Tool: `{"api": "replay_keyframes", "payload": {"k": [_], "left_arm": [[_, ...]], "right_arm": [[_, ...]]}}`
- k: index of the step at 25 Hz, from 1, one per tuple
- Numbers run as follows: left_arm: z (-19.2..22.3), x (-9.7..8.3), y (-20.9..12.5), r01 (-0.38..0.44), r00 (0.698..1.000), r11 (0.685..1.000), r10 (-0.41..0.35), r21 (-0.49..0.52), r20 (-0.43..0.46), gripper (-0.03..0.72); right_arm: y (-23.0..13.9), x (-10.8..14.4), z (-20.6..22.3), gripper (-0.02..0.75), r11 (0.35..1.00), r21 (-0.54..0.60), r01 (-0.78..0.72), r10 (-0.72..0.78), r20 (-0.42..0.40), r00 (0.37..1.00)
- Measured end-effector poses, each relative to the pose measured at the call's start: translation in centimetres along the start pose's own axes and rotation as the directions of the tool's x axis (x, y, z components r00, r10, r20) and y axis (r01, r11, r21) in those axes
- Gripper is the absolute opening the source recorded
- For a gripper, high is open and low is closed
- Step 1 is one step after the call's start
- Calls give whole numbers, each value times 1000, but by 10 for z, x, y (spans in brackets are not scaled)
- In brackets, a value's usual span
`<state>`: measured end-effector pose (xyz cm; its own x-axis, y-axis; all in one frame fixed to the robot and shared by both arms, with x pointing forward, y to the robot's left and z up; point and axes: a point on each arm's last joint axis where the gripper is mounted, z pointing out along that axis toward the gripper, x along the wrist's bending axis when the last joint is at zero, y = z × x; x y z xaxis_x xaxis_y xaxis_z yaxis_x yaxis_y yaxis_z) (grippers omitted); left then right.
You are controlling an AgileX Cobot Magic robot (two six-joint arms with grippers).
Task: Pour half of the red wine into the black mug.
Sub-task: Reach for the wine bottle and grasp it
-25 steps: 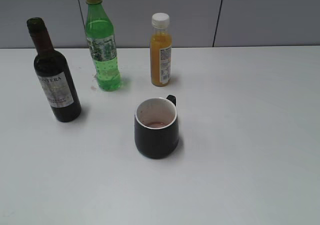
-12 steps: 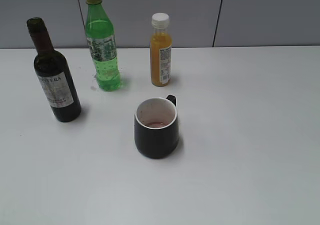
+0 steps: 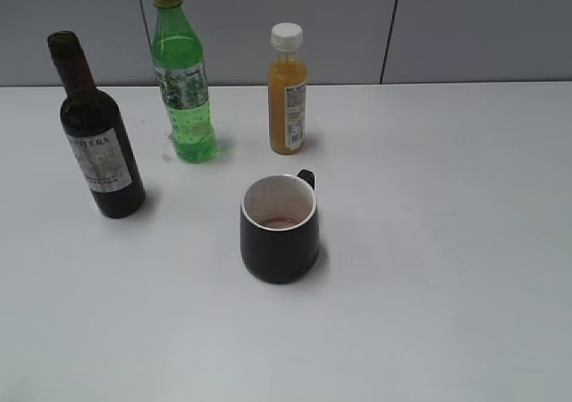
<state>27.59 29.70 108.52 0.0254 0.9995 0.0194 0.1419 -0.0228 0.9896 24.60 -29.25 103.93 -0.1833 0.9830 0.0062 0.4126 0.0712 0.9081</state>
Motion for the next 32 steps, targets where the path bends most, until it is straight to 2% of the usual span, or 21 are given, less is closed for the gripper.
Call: {"api": "replay_keyframes", "payload": {"k": [6,12,17,24,29,32], "left_arm": [[33,4,-7,41,999,995,-43,-94,-24,620],[60,7,-20,32,999,997,-35,-69,-40,607],[75,2,-26,18,1000,996,-18,-82,10,596],[103,-14,-37,-60,991,997,65,-48,114,591],[134,-21,-51,-40,991,999,39,12,129,590],[151,-24,-58,-54,989,999,52,10,141,590]], "right_arm": [[0,0,0,591,1000,0,-1,1,0,1000],[0,0,0,591,1000,0,-2,2,-1,1000],[0,0,0,591,1000,0,0,0,-1,1000],[0,0,0,591,1000,0,-3,3,-4,1000],[0,0,0,591,1000,0,-4,4,-4,1000],[0,0,0,591,1000,0,-4,4,-5,1000]]}}
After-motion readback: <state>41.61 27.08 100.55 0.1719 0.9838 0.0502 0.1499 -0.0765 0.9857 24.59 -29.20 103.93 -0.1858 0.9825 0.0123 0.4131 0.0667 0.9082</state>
